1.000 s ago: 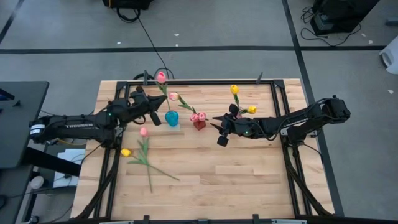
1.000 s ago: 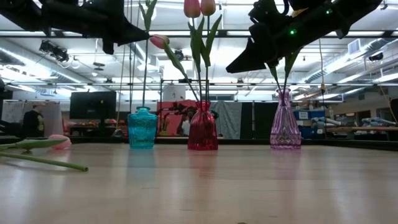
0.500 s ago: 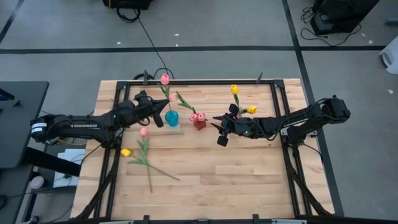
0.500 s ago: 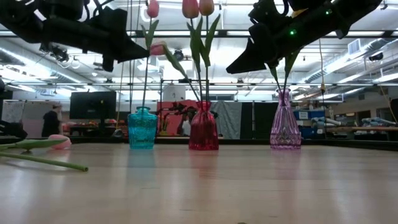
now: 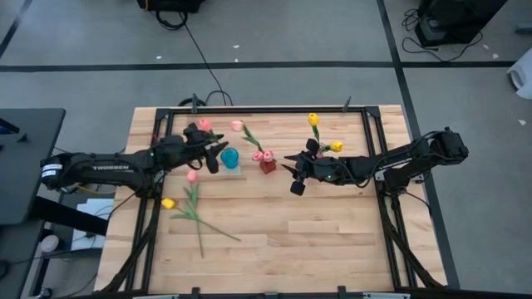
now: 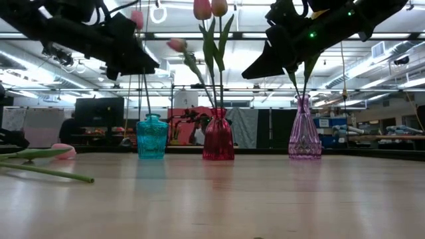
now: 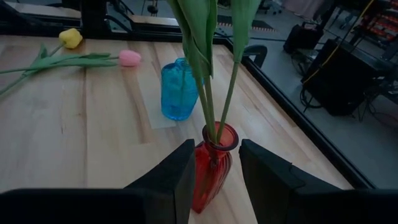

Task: Sort flowers into vase by color
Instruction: Put the right light pink flower into the blue vase, then put the light pink flower into the blue vase

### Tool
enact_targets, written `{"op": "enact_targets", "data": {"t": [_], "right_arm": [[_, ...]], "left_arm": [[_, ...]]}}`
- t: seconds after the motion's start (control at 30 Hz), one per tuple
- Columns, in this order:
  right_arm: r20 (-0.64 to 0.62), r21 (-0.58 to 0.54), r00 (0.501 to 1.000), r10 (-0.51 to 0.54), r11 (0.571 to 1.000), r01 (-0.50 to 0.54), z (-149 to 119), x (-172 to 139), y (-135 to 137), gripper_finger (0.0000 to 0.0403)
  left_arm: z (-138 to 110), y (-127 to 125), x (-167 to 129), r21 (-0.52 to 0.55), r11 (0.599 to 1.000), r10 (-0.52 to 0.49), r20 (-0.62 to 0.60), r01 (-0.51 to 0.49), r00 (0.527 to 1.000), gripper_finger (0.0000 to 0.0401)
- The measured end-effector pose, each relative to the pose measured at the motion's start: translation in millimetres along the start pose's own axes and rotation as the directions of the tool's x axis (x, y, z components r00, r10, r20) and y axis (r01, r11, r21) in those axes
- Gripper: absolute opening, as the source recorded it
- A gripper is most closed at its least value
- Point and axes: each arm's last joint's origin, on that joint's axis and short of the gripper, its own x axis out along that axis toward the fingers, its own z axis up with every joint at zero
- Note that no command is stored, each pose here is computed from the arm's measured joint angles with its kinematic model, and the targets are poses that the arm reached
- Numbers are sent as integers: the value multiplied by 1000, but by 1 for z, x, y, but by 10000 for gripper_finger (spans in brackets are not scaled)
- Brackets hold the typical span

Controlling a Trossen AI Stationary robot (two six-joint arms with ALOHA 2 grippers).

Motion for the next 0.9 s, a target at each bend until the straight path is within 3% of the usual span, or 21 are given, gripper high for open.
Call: {"op": "enact_targets", "data": {"t": [0.2, 0.43, 0.6, 0.73, 0.9], "right_arm": [[-1, -1, 1000, 0, 1000, 0, 0, 0, 0, 139], [0, 1, 1000, 0, 1000, 0, 0, 0, 0, 139], [0, 5, 1000, 1, 1000, -1, 0, 0, 0, 139], [0, 5, 1000, 6, 1000, -6, 0, 0, 0, 139], [-4, 3, 1000, 10, 1000, -10, -1, -1, 1, 139]], "left_arm": [[20, -4, -5, 43, 999, -9, -247, 20, 969, 170], [34, -10, -28, -7, 1000, 14, -523, -21, 852, 170], [36, -17, -43, -47, 998, 8, -622, -47, 783, 170], [43, -28, -53, -55, 998, -11, -569, -25, 822, 170], [52, -37, -69, 24, 1000, 23, -451, -14, 892, 169]]}}
